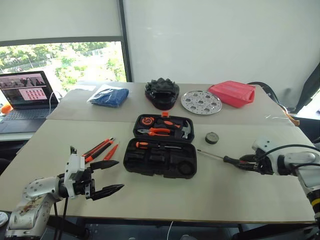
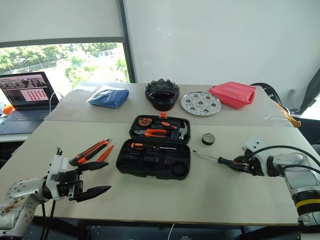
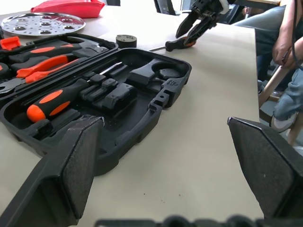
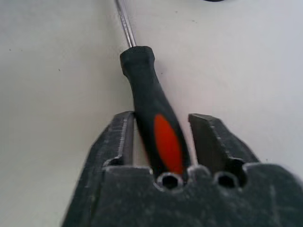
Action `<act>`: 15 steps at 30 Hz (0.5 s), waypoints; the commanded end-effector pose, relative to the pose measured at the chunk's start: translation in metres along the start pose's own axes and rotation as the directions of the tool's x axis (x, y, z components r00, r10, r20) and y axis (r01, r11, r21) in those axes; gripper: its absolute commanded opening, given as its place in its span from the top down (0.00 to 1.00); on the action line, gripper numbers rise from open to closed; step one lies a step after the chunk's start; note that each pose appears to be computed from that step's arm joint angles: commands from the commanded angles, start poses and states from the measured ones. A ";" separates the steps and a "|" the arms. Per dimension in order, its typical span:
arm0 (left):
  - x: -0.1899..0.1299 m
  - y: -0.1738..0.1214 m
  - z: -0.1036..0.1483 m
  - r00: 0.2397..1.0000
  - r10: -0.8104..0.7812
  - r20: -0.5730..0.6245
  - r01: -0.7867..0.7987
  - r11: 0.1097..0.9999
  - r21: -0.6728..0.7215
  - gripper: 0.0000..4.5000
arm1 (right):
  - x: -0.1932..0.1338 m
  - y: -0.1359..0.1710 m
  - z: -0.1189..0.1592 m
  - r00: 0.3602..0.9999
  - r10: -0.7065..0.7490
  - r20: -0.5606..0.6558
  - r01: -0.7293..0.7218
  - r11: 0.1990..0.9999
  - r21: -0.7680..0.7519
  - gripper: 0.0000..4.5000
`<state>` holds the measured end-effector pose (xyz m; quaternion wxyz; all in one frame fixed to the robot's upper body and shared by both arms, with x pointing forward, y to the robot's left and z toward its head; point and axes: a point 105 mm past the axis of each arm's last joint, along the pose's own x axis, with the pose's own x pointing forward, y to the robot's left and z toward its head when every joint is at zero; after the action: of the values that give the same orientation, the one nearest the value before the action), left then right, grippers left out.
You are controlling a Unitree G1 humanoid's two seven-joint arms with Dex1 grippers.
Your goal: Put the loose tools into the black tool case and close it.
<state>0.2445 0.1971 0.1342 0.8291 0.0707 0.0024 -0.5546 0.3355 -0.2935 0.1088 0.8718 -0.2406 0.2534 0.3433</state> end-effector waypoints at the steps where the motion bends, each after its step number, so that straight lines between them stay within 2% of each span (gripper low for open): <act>1: 0.001 0.001 0.009 1.000 -0.013 0.011 0.012 0.999 0.036 0.00 | -0.003 -0.006 0.005 1.000 0.000 0.013 0.001 0.999 -0.035 0.80; 6: 0.001 0.000 0.009 1.000 -0.007 0.012 0.007 0.999 0.035 0.00 | -0.015 -0.005 0.023 0.992 0.053 0.115 -0.045 0.996 -0.073 0.80; 11: -0.002 0.003 0.010 0.998 0.041 0.038 -0.041 0.999 0.020 0.00 | -0.049 0.015 0.068 0.939 0.213 0.270 -0.165 0.967 -0.192 0.80; 15: -0.006 0.007 0.008 0.995 0.084 0.054 -0.084 0.997 -0.003 0.00 | -0.048 0.036 0.107 0.898 0.308 0.314 -0.240 0.941 -0.237 0.80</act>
<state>0.2477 0.2006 0.1351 0.8452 0.0622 -0.0046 -0.5307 0.3118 -0.2449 0.1926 0.8283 -0.2194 0.1148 0.5025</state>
